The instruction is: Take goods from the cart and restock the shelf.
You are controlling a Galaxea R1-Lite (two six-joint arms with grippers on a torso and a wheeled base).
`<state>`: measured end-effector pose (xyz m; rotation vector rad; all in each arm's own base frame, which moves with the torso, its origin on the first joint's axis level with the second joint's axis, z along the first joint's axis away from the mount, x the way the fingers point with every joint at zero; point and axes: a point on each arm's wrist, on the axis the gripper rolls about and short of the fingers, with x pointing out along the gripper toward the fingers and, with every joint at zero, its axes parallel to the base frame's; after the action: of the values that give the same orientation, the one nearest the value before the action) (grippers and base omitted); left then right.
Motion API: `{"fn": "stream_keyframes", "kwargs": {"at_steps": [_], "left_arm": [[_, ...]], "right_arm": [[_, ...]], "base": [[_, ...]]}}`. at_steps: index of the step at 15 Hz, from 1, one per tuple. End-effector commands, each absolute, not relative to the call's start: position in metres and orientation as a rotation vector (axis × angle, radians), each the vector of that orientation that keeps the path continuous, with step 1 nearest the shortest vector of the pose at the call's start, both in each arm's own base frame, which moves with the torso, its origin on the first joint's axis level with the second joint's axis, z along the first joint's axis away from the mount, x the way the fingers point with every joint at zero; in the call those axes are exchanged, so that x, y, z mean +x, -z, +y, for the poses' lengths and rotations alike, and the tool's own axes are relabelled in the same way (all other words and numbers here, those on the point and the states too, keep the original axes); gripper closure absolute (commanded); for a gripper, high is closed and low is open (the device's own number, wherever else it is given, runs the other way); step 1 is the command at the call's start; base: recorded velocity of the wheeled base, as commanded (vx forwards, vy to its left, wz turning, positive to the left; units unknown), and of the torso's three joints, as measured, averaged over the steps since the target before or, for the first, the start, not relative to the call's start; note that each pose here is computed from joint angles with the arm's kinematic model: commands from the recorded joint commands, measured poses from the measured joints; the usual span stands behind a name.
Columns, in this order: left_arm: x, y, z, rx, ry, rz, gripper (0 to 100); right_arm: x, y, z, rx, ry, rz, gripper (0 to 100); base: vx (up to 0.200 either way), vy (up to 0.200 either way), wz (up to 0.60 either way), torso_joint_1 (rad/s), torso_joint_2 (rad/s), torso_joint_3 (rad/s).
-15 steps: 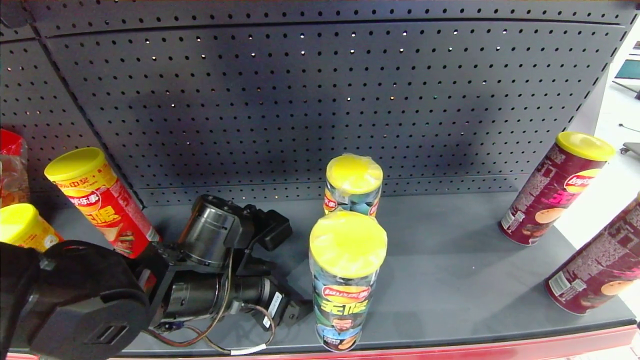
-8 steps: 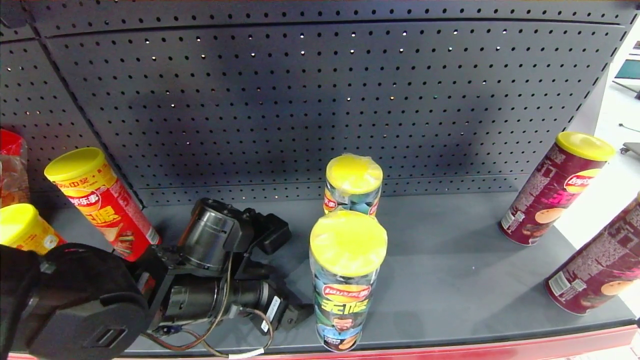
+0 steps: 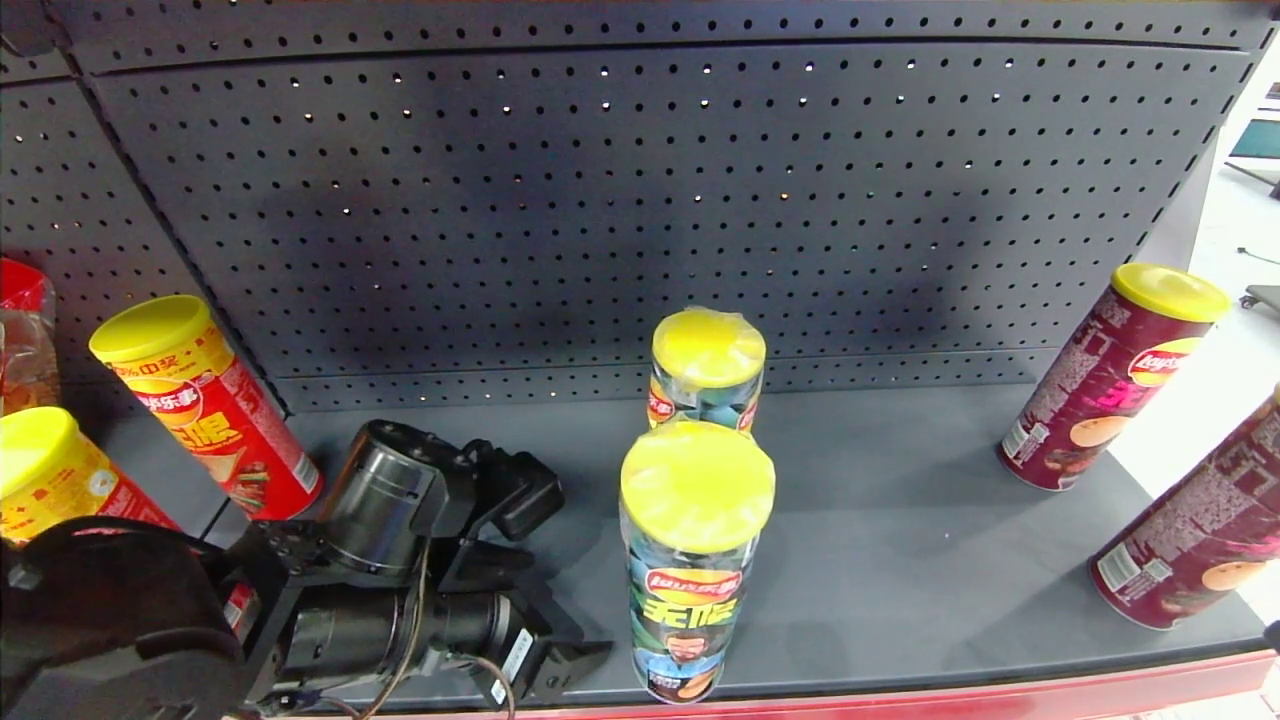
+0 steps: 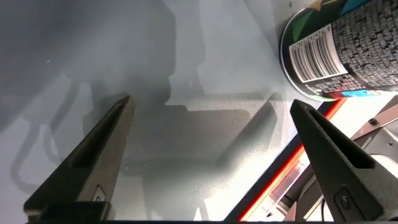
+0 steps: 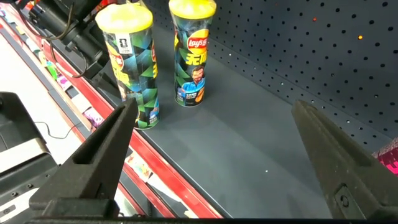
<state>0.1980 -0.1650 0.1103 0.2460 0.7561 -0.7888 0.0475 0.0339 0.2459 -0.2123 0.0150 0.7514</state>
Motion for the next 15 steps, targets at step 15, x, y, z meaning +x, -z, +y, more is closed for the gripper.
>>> {"fn": "stream_keyframes", "kwargs": {"at_steps": [15], "left_arm": [[0.207,-0.107,-0.179,0.254,0.805,0.758,0]], "right_arm": [[0.051,-0.244,0.036,-0.203,-0.753,0.036,0]], "base": [[0.0,0.0,0.0,0.0,0.0,0.0]]}}
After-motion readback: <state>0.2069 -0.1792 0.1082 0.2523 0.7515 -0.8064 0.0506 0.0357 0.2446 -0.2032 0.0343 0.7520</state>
